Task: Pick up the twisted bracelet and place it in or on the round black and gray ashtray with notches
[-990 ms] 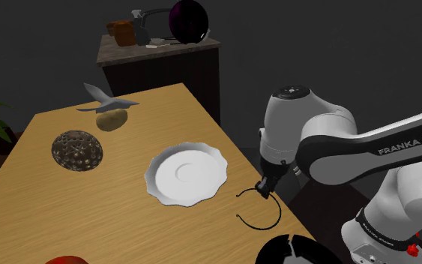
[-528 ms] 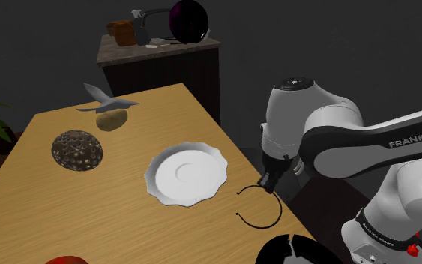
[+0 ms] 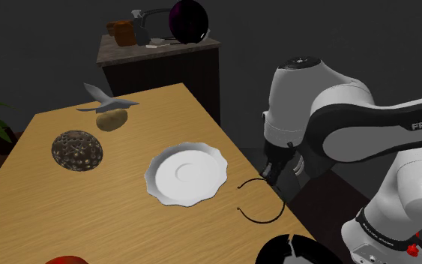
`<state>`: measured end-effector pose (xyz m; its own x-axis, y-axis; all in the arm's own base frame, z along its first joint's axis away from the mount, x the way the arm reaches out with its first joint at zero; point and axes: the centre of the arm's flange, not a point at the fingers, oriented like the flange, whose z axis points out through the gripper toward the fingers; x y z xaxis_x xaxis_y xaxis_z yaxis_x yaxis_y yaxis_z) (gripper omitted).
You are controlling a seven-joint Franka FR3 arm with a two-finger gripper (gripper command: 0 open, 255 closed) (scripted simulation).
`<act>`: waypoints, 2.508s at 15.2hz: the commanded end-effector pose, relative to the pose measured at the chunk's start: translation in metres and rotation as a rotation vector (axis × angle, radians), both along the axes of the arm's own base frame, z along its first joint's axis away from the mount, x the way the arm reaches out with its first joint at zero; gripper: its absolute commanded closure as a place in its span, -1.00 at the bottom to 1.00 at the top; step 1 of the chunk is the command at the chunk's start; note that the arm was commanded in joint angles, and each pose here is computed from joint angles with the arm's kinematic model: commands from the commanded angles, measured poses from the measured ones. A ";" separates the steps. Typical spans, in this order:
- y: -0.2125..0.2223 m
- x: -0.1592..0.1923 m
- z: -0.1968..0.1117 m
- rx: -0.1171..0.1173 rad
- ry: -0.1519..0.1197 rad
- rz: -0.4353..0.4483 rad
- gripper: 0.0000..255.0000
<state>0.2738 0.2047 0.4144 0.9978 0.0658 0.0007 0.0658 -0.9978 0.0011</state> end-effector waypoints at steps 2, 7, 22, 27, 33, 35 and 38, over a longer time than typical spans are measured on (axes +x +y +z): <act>-0.001 0.002 0.016 0.000 0.001 0.000 1.00; -0.001 0.002 0.043 0.000 0.001 0.000 1.00; -0.003 -0.074 0.030 0.175 -0.117 -0.270 -1.00; 0.000 -0.071 0.011 0.175 -0.117 -0.270 -1.00; 0.000 -0.071 0.011 0.175 -0.117 -0.270 -1.00; -0.003 -0.069 0.011 0.175 -0.117 -0.270 1.00; 0.000 -0.068 0.009 0.175 -0.117 -0.271 1.00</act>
